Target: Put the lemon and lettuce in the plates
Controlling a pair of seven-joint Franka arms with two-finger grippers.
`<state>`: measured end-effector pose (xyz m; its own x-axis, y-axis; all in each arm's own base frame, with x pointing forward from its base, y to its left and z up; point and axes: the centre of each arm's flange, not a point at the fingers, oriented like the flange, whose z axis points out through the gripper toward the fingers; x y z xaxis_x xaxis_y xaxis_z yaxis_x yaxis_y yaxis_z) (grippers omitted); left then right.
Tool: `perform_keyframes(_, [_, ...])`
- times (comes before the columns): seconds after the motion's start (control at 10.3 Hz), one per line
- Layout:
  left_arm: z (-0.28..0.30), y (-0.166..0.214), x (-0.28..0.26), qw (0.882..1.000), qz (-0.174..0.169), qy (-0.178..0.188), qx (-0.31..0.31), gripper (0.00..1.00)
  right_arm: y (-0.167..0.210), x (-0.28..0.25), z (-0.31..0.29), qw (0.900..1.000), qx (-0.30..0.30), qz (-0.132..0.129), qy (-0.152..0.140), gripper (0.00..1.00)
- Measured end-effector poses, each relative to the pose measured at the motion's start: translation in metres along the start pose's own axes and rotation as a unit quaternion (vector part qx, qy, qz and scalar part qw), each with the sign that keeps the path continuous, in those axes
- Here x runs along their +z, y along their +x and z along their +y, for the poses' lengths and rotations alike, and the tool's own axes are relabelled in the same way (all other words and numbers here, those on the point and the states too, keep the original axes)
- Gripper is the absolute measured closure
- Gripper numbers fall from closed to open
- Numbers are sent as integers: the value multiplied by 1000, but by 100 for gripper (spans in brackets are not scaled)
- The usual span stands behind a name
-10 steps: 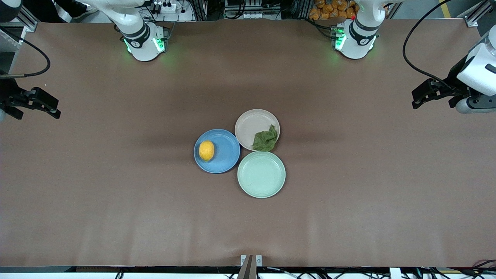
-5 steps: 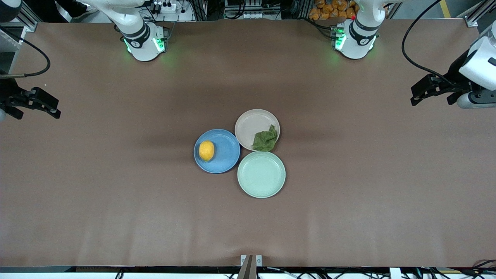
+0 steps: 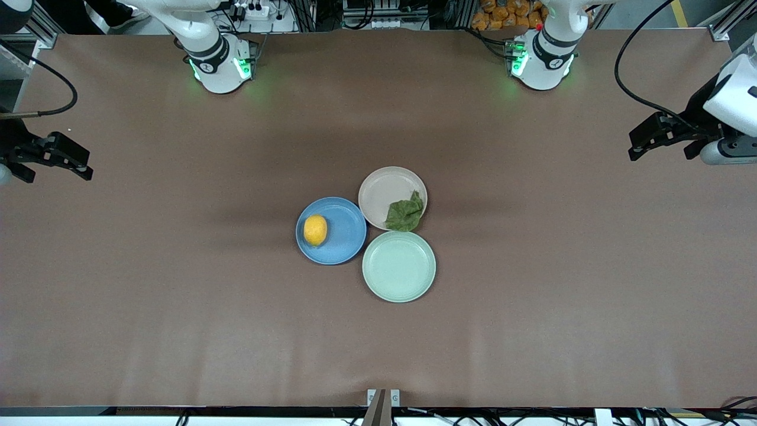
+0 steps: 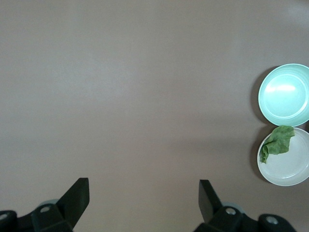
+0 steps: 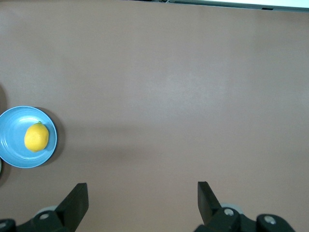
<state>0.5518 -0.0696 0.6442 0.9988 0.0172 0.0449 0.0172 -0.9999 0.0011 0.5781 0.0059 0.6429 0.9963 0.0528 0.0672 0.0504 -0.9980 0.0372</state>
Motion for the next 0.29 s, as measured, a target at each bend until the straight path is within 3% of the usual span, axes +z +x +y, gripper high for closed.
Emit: perform_keyframes(0.29, [0,0,0,1000,0,0,0,0,-3,2,0,1000,0,-15,0,0])
